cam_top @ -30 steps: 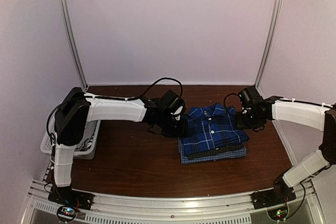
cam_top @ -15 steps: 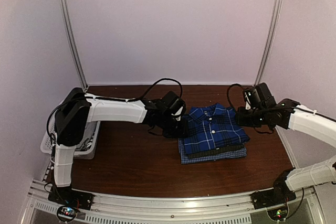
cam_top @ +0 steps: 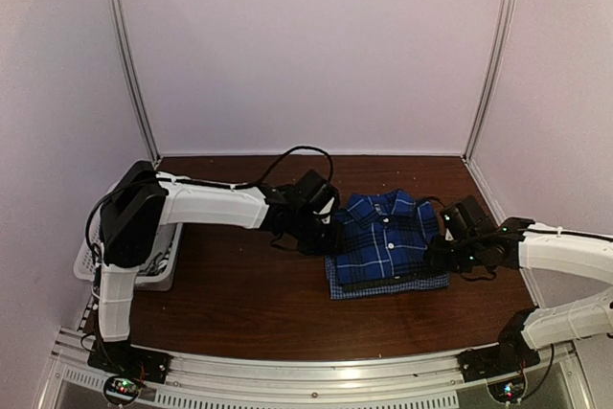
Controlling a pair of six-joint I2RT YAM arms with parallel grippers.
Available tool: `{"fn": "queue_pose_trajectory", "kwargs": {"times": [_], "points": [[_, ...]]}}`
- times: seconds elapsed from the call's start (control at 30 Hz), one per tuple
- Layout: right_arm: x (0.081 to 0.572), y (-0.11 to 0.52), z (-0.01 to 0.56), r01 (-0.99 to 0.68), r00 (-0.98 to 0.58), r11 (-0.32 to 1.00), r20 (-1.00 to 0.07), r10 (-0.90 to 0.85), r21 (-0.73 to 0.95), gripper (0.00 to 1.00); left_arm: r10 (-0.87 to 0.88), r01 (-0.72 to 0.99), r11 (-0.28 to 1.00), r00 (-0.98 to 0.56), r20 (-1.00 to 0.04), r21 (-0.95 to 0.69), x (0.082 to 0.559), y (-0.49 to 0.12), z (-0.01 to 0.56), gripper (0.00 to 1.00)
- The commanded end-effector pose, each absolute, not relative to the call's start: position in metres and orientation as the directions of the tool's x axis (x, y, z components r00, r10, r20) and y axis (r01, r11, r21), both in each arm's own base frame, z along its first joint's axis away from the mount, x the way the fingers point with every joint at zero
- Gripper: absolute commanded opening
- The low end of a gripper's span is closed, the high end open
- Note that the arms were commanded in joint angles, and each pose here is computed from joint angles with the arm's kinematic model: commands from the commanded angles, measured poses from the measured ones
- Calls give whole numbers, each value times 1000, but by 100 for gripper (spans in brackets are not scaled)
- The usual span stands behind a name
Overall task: Fold and stack the long sleeve shirts
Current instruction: Place the square-folded shirt on the square-folded shirt.
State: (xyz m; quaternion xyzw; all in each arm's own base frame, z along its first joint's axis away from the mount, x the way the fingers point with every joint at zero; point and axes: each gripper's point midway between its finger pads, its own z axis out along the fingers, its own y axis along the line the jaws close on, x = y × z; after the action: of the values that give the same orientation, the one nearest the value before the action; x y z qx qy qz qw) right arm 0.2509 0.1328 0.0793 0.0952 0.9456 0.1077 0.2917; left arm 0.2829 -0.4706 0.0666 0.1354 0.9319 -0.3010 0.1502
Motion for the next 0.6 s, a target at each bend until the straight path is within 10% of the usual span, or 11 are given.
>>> {"fn": "queue_pose_trajectory", "kwargs": {"times": [0.0,0.57], "points": [[251,129,95,129,-790,957,-556,258,260,40,152,361,773,-904,-400,-522,282,-468,88,0],[211,171,113,20,-816,974,-559,147,226,59,89,392,785,-837,-540,-479,295,-435,153,60]]}}
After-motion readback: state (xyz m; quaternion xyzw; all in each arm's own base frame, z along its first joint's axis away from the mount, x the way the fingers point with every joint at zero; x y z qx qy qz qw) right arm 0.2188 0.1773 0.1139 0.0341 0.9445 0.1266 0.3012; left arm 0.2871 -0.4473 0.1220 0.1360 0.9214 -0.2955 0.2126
